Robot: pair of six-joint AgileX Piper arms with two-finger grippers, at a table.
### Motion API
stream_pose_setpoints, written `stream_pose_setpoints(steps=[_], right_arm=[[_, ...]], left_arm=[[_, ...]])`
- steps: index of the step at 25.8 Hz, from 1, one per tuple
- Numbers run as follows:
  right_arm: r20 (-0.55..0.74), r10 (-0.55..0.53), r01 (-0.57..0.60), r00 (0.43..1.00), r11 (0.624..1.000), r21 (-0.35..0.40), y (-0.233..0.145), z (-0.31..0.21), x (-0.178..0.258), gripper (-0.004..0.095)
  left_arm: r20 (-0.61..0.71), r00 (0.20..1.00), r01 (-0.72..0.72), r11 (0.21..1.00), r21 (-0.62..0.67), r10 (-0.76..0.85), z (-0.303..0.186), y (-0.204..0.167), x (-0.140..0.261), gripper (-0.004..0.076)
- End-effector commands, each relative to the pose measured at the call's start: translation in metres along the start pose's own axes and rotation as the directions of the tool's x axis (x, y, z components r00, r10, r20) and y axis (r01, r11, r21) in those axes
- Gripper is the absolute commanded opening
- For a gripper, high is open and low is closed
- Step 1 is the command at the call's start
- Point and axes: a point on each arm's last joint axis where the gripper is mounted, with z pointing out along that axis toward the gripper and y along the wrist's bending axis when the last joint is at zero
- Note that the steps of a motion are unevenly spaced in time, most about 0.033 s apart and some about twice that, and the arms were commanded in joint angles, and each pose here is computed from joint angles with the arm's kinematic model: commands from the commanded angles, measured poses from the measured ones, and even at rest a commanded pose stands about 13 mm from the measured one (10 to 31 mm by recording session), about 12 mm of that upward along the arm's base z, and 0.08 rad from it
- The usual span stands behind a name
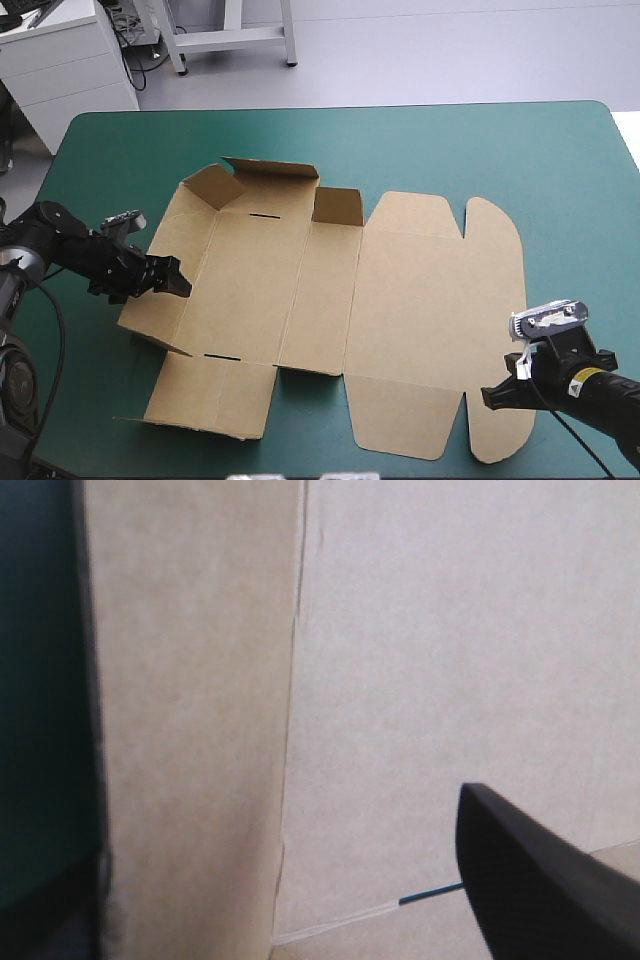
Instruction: Fold the box
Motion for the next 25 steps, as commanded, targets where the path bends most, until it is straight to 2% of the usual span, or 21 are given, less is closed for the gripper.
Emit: stream_pose_setpoints(steps=[1, 3, 5, 7, 9, 19, 21, 22, 23, 24, 25], right_arm=[[0.063, -0.002, 0.002, 0.998, 1.000, 0.004, 0.000, -0.005, -0.009, -0.0023], [0.058, -0.002, 0.002, 0.998, 1.000, 0.003, 0.000, -0.005, -0.009, -0.0023], [0.059, -0.002, 0.002, 0.998, 1.000, 0.003, 0.000, -0.005, -0.009, -0.0023], [0.057, -0.002, 0.002, 0.998, 1.000, 0.003, 0.000, -0.005, -0.009, -0.0023], [0.056, -0.002, 0.002, 0.998, 1.000, 0.003, 0.000, -0.005, -0.009, -0.0023], [0.040, -0.002, 0.002, 0.999, 1.000, 0.001, 0.000, -0.005, -0.007, -0.0023], [0.017, -0.002, 0.002, 1.000, 1.000, -0.002, 0.000, -0.005, -0.005, -0.0023], [0.012, 0.000, 0.000, 1.000, 1.000, -0.002, 0.000, -0.005, -0.005, -0.0023], [0.010, 0.000, 0.000, 1.000, 1.000, -0.003, 0.000, -0.005, -0.005, -0.0023], [0.010, 0.000, 0.000, 1.000, 1.000, -0.003, 0.000, -0.005, -0.005, -0.0023], [0.010, 0.000, 0.000, 1.000, 1.000, -0.003, 0.000, -0.005, -0.005, -0.0023]], left_arm=[[-0.040, 0.999, 0.011, 1.000, 0.027, -0.010, -0.014, -0.014, 0.009, 0.0485], [-0.049, 0.999, 0.024, 1.000, 0.007, -0.024, -0.014, -0.012, 0.010, 0.0423], [-0.051, 0.998, 0.031, 1.000, 0.000, -0.031, -0.014, -0.011, 0.011, 0.0312], [-0.053, 0.998, 0.029, 1.000, -0.005, -0.030, -0.014, -0.011, 0.011, 0.0172], [-0.055, 0.998, 0.027, 1.000, -0.011, -0.028, -0.014, -0.011, 0.011, -0.0009], [-0.051, 0.999, -0.001, 1.000, -0.021, 0.000, -0.016, -0.017, 0.008, -0.0032], [-0.064, 0.994, -0.094, 0.990, -0.102, 0.088, -0.019, -0.032, 0.001, -0.0032], [-0.078, 0.984, -0.173, 0.965, -0.196, 0.160, -0.023, -0.046, -0.006, -0.0032], [-0.082, 0.977, -0.209, 0.949, -0.237, 0.195, -0.025, -0.054, -0.009, -0.0032], [-0.093, 0.955, -0.298, 0.895, -0.331, 0.283, -0.030, -0.069, -0.018, -0.0032], [-0.099, 0.943, -0.333, 0.871, -0.361, 0.319, -0.032, -0.075, -0.021, -0.0032]])
